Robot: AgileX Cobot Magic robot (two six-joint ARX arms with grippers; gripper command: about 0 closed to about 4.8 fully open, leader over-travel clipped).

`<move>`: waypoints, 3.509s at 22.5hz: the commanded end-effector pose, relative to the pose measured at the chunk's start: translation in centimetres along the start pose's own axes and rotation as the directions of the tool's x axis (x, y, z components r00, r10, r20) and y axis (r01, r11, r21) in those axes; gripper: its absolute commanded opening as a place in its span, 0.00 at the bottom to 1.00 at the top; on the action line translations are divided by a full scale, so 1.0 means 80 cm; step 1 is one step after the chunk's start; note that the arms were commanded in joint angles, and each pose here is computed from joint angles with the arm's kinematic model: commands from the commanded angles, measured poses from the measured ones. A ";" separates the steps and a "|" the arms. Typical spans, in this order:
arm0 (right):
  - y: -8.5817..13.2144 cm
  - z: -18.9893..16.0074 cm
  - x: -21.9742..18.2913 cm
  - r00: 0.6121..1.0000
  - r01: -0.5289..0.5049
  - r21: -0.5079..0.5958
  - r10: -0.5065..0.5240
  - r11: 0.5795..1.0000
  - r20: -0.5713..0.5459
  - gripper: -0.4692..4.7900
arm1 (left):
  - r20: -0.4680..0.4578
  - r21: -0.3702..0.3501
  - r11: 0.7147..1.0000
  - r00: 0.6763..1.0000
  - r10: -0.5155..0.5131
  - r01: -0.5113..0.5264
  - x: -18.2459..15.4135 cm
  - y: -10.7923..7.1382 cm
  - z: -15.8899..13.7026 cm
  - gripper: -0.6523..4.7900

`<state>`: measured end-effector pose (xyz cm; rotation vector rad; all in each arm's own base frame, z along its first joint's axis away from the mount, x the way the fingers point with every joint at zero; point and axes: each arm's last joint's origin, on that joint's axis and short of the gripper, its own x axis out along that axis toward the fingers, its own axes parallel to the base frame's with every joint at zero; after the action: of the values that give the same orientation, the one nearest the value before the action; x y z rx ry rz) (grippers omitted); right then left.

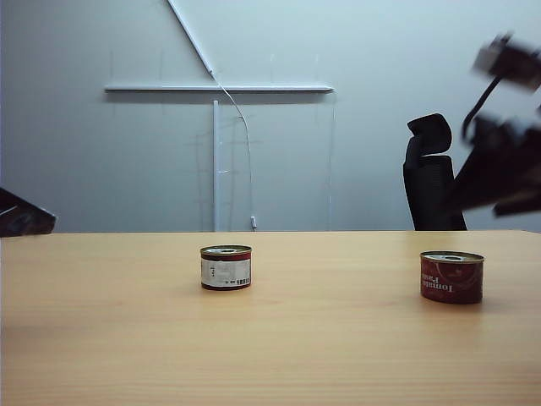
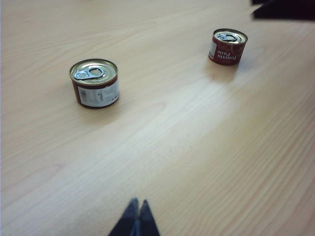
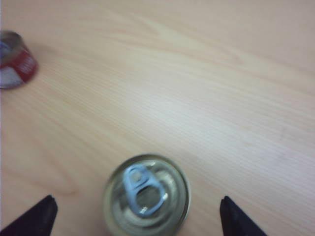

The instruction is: Stack a can of tomatoes on the right onto the can of tomatoes on the left.

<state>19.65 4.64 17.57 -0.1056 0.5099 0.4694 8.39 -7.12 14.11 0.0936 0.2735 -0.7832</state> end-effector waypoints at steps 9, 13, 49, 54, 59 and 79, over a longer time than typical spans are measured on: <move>-0.014 -0.013 0.068 0.989 0.009 0.018 -0.007 1.000 -0.146 1.00 | 0.011 0.006 1.000 1.000 -0.002 0.002 0.000 0.000 0.002 0.12; -0.013 -0.013 0.071 0.988 -0.028 0.039 0.034 0.999 -0.147 0.71 | 0.011 0.006 1.000 1.000 -0.001 0.001 0.000 0.000 0.002 0.12; 0.151 0.120 0.203 0.949 -0.315 -0.171 0.306 0.934 -0.076 0.08 | 0.066 -0.049 0.979 0.977 0.203 -0.200 -0.011 0.029 0.006 0.12; 0.151 0.119 0.203 0.948 -0.317 -0.169 0.306 0.933 -0.087 0.08 | 0.066 -0.049 0.979 0.977 0.203 -0.200 -0.011 0.029 0.006 0.12; 0.151 0.118 0.204 0.947 -0.320 -0.167 0.309 0.933 -0.090 0.23 | 0.066 -0.049 0.979 0.977 0.203 -0.200 -0.011 0.029 0.006 0.12; 0.150 0.218 0.135 0.850 -0.350 -0.055 0.342 0.935 0.401 0.75 | 0.107 -0.065 0.971 0.966 0.236 -0.231 -0.018 0.038 0.009 0.12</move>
<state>30.66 23.63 24.70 0.0160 0.2542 0.8074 9.65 -4.44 14.86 0.0372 0.1947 -0.5417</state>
